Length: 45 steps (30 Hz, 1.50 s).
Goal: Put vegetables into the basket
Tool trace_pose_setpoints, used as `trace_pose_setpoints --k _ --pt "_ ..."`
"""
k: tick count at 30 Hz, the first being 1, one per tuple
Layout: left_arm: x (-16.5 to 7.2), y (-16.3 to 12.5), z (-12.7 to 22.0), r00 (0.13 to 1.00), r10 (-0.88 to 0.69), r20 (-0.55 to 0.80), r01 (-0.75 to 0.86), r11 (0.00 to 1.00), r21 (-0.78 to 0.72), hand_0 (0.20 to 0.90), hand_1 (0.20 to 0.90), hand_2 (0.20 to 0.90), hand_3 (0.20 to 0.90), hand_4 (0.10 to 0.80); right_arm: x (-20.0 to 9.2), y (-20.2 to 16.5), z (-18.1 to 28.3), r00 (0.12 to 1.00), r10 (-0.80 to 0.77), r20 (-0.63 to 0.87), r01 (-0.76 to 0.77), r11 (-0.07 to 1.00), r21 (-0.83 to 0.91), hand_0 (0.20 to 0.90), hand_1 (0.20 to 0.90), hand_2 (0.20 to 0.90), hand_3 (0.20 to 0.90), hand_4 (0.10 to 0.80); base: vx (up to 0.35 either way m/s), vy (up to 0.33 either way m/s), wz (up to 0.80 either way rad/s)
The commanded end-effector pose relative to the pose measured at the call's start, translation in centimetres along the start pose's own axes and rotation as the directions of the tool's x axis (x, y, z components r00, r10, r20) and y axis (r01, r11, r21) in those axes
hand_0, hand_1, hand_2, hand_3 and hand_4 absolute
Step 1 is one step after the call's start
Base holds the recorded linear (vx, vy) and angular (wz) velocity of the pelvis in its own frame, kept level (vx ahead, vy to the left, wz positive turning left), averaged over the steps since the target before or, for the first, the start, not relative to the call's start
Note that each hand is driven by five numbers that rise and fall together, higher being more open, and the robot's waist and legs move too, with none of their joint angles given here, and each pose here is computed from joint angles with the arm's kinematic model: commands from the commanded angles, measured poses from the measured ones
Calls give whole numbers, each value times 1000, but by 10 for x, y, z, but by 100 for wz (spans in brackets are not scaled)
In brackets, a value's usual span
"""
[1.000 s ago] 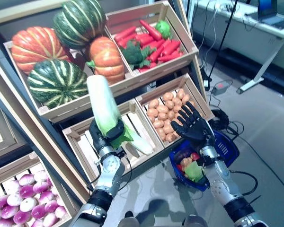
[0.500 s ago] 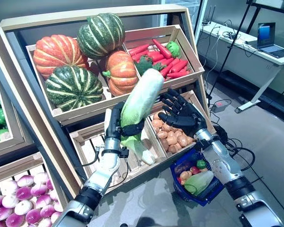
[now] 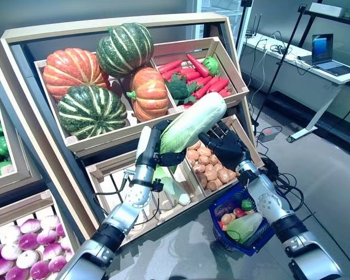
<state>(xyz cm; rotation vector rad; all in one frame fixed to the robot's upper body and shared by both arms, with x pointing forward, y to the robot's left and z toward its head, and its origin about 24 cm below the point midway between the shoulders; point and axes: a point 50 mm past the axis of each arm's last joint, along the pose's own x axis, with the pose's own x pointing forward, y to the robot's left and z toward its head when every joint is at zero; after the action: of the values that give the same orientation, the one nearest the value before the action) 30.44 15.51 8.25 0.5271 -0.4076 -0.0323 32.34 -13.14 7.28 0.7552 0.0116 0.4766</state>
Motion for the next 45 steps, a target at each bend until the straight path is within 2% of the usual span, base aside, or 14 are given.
trace_pose_setpoints --k 1,6,10,17,19,20,24,27,31,38,39,40,41,45 --pt "34 -18 79 875 -129 467 109 992 70 300 300 300 300 400 35 53 43 928 287 237 -305 952 39 900 900 900 900 800 -13 4 -4" --pt "31 -26 77 855 -214 472 172 976 132 300 300 300 300 400 39 64 55 896 343 282 -364 931 22 900 900 900 900 800 -4 1 -1" --pt "25 -36 63 877 -288 385 271 957 100 300 300 300 300 400 40 71 66 863 389 323 -413 911 6 900 900 900 900 800 0 0 0" --pt "4 -55 13 908 -413 76 418 873 -251 300 300 300 300 400 39 89 79 772 507 383 -537 843 -34 900 900 900 900 800 -3 -2 -2" --pt "0 -59 8 899 -436 47 429 852 -300 300 300 300 300 400 38 90 80 762 517 390 -546 837 -41 900 900 900 900 800 0 0 0" --pt "-8 -67 0 872 -490 -2 451 804 -387 300 300 300 300 400 39 95 84 744 536 399 -563 824 -57 900 900 900 900 800 0 0 0" --pt "-24 -83 -11 801 -595 -61 470 690 -551 300 300 300 300 400 40 104 93 710 564 421 -588 804 -86 900 900 900 900 800 -30 -8 -1" --pt "-32 -89 -15 759 -648 -65 491 635 -596 300 300 300 300 400 38 108 102 666 586 462 -625 776 -85 900 900 900 900 800 0 0 0" --pt "-32 -89 -11 755 -654 -41 550 667 -502 300 300 300 300 400 38 110 107 658 590 469 -632 771 -82 900 900 900 900 800 0 0 0" --pt "-10 -77 13 795 -603 60 601 772 -207 300 300 300 300 400 43 105 96 720 575 388 -594 800 -85 900 900 900 900 800 0 0 0" --pt "-8 -76 16 797 -599 79 603 780 -167 300 300 300 300 400 43 103 93 732 566 379 -585 807 -78 589 589 589 589 593 0 0 0" --pt "-8 -76 17 798 -598 83 603 783 -157 300 300 300 300 400 43 103 93 736 563 377 -581 810 -76 516 516 516 516 544 0 0 0" --pt "-4 -72 23 801 -586 124 596 799 -76 300 300 300 300 400 45 100 88 767 552 325 -565 822 -62 300 300 300 300 400 0 0 0" --pt "5 -65 34 822 -540 180 551 834 -12 300 300 300 300 400 47 90 77 820 529 216 -521 848 -97 300 300 300 300 400 0 0 0"
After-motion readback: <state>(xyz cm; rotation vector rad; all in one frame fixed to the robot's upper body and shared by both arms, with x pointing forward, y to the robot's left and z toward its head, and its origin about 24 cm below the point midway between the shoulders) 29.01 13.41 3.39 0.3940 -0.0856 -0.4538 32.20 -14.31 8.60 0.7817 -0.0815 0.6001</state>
